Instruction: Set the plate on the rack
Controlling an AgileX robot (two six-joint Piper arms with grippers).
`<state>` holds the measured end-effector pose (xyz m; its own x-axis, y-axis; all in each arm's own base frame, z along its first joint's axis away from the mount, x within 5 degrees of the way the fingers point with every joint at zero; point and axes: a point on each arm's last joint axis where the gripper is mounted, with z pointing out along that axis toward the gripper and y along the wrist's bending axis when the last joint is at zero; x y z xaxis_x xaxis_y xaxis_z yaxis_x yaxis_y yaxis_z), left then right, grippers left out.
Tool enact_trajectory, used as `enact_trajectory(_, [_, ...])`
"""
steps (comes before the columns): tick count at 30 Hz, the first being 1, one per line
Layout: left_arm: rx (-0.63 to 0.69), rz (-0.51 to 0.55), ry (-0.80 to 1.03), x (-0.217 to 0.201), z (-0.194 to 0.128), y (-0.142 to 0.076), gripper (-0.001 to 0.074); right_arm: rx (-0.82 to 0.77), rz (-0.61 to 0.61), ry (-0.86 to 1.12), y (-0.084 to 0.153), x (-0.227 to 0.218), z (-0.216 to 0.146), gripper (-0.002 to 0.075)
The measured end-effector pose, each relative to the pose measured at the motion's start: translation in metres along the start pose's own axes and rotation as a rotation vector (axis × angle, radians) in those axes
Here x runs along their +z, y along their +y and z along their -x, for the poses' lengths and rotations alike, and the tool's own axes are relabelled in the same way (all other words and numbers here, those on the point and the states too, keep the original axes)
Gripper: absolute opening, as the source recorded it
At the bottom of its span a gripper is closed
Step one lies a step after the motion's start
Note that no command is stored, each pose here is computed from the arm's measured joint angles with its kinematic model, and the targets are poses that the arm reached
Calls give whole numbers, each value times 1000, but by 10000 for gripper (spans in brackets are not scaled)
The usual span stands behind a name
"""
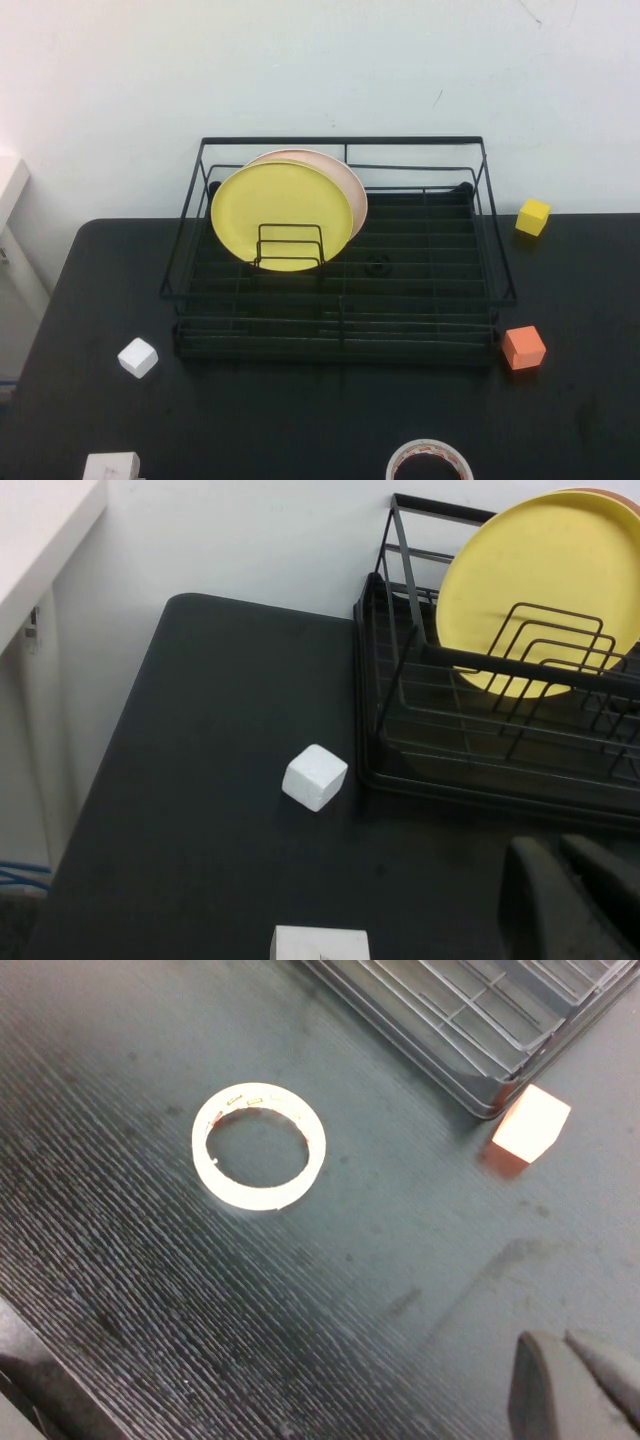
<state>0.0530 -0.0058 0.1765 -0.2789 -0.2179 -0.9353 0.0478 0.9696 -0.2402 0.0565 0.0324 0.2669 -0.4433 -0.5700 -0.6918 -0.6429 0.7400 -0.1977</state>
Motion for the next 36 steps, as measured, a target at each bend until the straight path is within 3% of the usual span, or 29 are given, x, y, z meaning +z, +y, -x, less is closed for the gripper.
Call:
enact_trajectory(6, [0, 0, 0, 0, 0, 0, -1, 11, -5, -4, 0, -1, 0, -2])
enact_trajectory(9, [0, 0, 0, 0, 0, 0, -1, 44, -73, -40, -2, -8, -3, -2])
enact_trajectory(16, [0, 1, 4, 0, 0, 0, -1, 136, -568, -385, -7, -52, -5, -2])
enact_trajectory(19, [0, 1, 4, 0, 0, 0, -1, 146, -704, -491, 0, -67, -8, -2])
enact_trajectory(26, [0, 1, 4, 0, 0, 0, -1, 173, -711, -399, 0, -52, -22, -2])
enact_trajectory(36, [0, 1, 4, 0, 0, 0, -1, 206, -717, -347, -11, 21, -65, -2])
